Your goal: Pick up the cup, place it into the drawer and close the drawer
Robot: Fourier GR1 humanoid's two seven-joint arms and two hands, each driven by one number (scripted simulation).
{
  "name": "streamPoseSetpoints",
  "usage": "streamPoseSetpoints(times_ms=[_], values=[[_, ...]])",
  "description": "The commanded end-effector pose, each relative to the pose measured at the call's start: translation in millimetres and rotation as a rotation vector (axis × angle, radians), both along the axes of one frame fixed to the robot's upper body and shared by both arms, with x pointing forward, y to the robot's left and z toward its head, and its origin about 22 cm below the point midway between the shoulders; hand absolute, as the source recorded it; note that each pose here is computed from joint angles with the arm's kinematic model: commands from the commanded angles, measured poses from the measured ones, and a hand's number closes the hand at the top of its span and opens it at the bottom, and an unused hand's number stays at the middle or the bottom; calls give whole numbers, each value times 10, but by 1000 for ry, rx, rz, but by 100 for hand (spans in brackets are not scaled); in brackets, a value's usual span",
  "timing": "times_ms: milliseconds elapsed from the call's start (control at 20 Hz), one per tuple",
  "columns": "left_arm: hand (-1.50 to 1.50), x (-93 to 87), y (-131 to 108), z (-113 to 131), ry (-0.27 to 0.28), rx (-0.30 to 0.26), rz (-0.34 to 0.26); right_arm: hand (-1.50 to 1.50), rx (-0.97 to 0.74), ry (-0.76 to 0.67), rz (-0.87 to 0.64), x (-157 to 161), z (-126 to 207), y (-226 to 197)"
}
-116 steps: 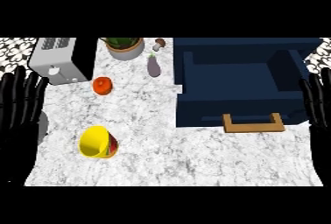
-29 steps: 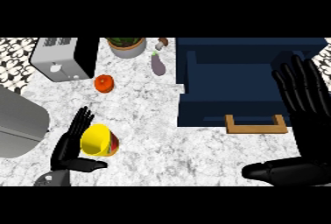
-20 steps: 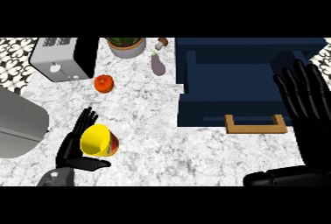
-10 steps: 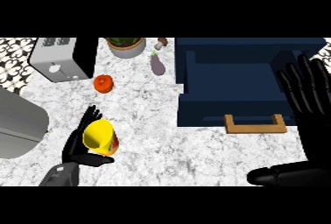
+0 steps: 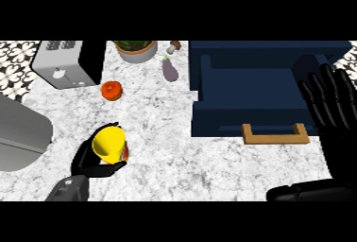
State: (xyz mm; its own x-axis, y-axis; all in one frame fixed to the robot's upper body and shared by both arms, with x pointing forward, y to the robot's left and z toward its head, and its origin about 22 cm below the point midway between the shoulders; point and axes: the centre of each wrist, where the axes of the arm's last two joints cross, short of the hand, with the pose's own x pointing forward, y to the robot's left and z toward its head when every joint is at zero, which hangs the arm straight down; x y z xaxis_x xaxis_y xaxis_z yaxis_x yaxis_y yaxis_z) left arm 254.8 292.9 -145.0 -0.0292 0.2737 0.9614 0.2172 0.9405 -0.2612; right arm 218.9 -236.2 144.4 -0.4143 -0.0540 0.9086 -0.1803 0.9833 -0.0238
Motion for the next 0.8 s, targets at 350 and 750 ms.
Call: streamPoseSetpoints(times_ms=[350,750], values=[[150,25,-178,3,-221,-90,-2,-150,-7,-2,-5,153,-8,19],[150,37,148,91,-280,-6,400,-150,-10,3,-9,-18,81,-13]])
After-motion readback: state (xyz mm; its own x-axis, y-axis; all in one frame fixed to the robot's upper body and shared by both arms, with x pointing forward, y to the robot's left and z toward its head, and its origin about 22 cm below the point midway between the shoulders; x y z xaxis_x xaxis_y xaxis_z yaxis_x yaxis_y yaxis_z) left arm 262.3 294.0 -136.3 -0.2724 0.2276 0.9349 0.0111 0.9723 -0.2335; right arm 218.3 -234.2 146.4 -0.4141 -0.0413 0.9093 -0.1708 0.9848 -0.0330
